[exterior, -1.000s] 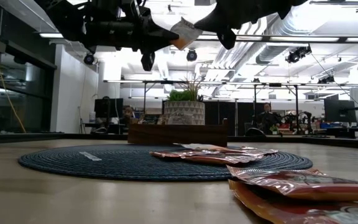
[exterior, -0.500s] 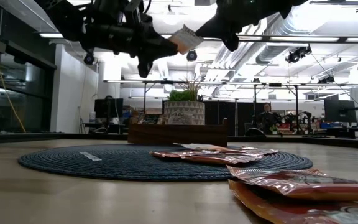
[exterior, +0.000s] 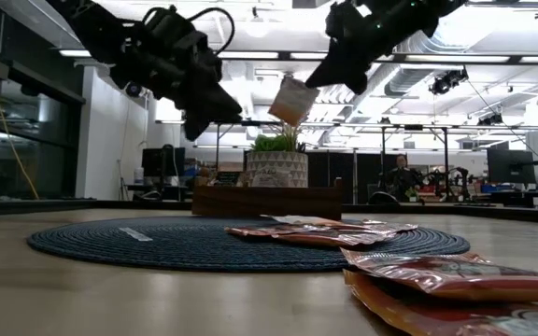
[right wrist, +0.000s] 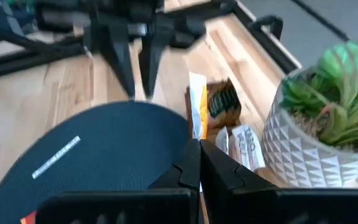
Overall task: Pick & Place Tea
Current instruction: Put the white tea bag into the middle section of the wooden organizer
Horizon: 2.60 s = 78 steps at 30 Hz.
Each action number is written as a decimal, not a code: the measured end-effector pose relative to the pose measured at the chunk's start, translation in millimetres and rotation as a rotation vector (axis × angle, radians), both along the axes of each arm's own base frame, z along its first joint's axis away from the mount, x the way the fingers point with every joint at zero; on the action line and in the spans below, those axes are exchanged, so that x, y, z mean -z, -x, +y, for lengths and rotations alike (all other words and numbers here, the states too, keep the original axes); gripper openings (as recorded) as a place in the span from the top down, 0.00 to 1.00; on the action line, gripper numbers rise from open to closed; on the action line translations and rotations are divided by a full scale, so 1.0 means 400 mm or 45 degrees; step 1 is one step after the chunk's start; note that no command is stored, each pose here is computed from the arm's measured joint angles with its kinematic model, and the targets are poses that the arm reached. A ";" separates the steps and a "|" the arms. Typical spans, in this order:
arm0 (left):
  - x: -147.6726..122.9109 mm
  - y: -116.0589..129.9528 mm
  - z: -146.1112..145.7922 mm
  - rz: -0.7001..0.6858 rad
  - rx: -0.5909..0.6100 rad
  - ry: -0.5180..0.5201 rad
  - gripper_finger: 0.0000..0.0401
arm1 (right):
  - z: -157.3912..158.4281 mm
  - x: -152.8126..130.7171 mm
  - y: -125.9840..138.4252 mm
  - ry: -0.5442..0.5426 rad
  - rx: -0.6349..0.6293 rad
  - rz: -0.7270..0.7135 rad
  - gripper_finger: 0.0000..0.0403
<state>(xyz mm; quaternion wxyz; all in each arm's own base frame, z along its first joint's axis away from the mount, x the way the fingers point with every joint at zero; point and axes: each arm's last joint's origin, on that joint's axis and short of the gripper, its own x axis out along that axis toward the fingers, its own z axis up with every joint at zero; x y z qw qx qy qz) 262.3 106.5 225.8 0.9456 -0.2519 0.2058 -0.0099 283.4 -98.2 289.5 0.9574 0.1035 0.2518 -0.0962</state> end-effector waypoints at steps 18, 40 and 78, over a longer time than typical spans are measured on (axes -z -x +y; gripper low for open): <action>-0.035 0.137 0.090 0.105 -0.124 -0.081 0.80 | -0.077 0.033 -0.227 -0.107 -0.164 0.491 1.00; -0.066 0.194 0.130 0.007 -0.126 -0.151 0.80 | -0.114 0.133 -0.247 -0.065 -0.010 0.583 1.00; -0.065 0.194 0.130 0.004 -0.109 -0.169 0.80 | -0.110 0.127 -0.258 0.106 0.009 0.579 1.00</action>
